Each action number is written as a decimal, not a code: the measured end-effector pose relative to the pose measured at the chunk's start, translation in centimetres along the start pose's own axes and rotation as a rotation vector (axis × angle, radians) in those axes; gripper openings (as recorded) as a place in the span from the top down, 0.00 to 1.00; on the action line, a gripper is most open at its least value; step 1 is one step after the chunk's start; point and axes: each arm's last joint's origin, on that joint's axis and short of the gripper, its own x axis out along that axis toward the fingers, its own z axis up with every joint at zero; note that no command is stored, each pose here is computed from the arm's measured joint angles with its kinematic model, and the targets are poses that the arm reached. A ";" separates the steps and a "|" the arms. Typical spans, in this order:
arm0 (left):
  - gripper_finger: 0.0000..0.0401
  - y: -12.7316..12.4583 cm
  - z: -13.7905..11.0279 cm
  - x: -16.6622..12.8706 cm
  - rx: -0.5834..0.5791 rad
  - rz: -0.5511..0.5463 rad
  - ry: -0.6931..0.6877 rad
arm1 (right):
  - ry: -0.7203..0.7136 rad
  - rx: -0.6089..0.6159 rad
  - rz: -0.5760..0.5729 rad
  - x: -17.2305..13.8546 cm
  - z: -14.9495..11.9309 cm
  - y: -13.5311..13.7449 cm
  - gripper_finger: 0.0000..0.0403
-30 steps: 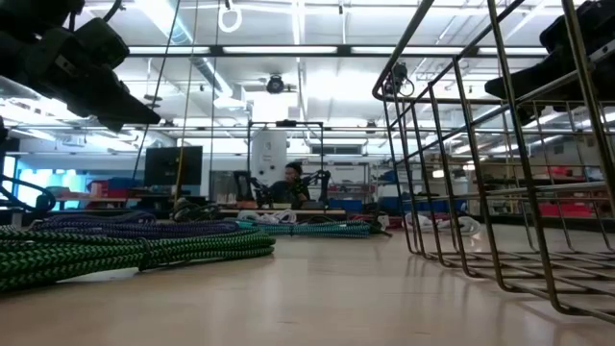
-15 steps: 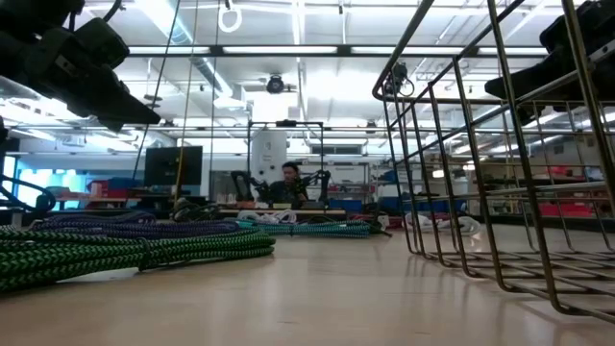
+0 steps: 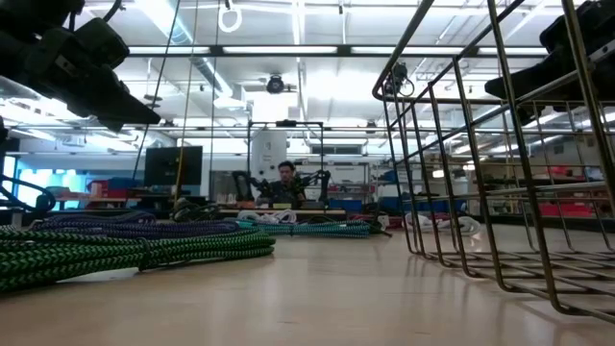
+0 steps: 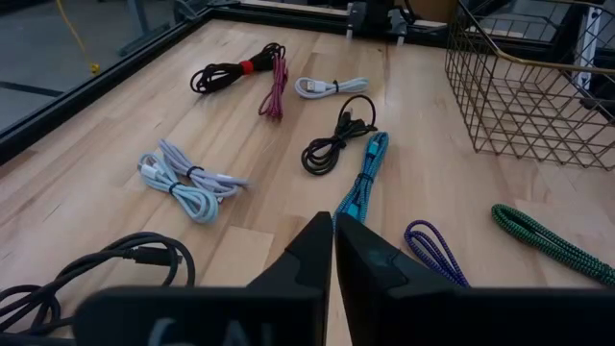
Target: Pick and place USB-C Cables
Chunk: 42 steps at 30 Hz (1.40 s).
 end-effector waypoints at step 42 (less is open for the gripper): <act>0.94 -0.3 4.8 -1.2 -0.481 -0.142 -0.494 | -0.001 -0.304 -0.064 0.0 0.1 -0.2 0.97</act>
